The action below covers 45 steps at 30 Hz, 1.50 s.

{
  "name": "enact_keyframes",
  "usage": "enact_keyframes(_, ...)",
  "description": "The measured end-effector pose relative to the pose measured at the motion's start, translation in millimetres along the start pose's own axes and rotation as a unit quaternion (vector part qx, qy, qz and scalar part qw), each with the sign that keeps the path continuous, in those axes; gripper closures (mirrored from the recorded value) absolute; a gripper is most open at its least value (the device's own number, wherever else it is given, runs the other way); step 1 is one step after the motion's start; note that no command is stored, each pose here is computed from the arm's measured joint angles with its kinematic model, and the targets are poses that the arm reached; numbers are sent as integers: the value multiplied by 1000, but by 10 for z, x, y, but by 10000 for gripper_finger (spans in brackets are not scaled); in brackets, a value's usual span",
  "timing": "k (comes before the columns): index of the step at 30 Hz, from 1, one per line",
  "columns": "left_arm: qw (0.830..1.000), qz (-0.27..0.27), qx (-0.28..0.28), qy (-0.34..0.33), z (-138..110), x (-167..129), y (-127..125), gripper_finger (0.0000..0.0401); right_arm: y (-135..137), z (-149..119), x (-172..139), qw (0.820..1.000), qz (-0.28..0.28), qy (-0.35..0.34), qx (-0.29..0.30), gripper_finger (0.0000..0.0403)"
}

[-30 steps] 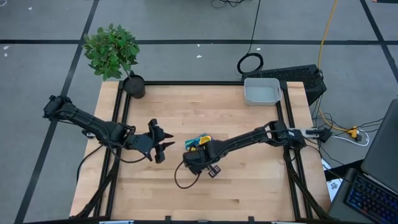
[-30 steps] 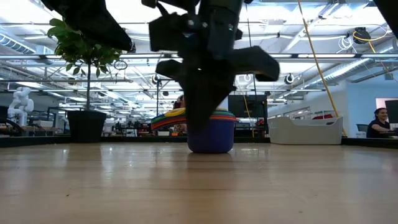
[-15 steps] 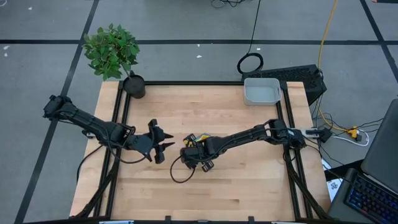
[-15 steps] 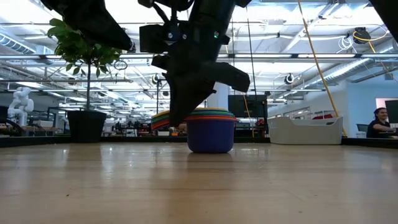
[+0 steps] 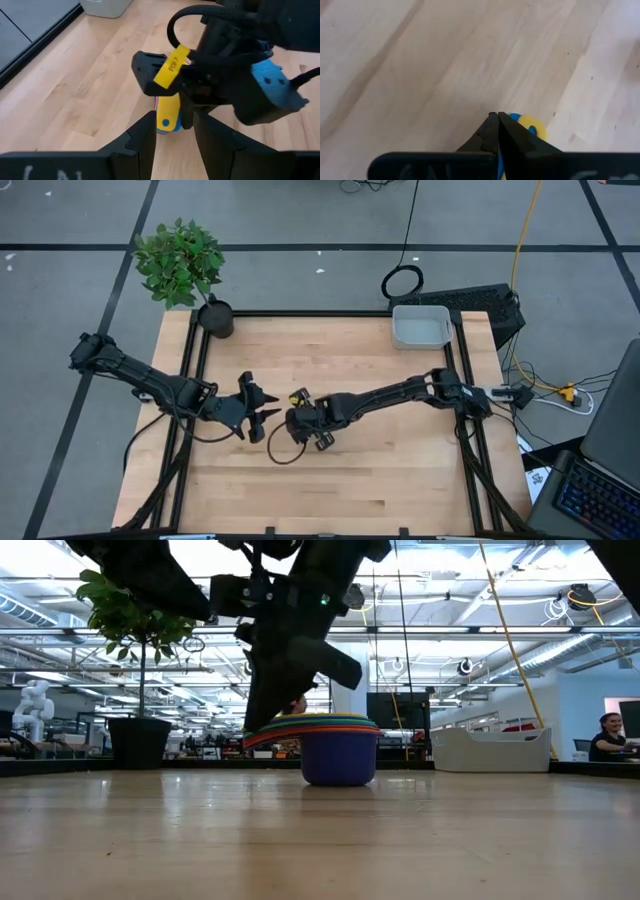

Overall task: Nest measuring cups in basket
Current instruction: Stack the yellow measuring cup on top of the blue measuring cup, then put the stacked colored measuring cups into the gray bin

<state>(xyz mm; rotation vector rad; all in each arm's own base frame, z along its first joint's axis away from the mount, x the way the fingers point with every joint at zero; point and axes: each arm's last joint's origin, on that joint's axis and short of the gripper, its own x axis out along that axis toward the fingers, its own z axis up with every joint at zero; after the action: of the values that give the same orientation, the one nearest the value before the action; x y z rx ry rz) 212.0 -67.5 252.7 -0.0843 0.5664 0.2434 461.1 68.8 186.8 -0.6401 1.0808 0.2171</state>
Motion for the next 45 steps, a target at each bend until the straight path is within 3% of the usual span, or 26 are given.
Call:
enact_keyframes(8, 1000, -6, 1, 0, -9, -13, -25, 265, -101, -54, -17, 999, -36, 21, 9, 403)
enact_keyframes(18, 1000, 14, 18, 11, -38, -8, 2, 265, 242, 71, -334, 999, -10, 25, 25, 403)
enact_keyframes(23, 999, 31, 12, 12, -33, 10, 47, 265, 354, 54, -540, 997, -18, 53, 54, 403)
enact_keyframes(26, 999, 36, 9, 12, -26, 21, 66, 265, 370, -4, -674, 991, -19, 77, 104, 403)
enact_keyframes(34, 999, 29, 29, 29, -48, 84, 64, 260, 494, -392, -878, 948, -43, 163, 270, 401)
enact_keyframes(40, 998, 4, 40, 48, -57, 186, 60, 232, 816, -1001, -928, 909, -60, 191, 366, 374)
enact_keyframes(45, 998, 8, 42, 49, 17, 301, 109, 213, 1003, -1541, -937, 876, -73, 166, 447, 344)
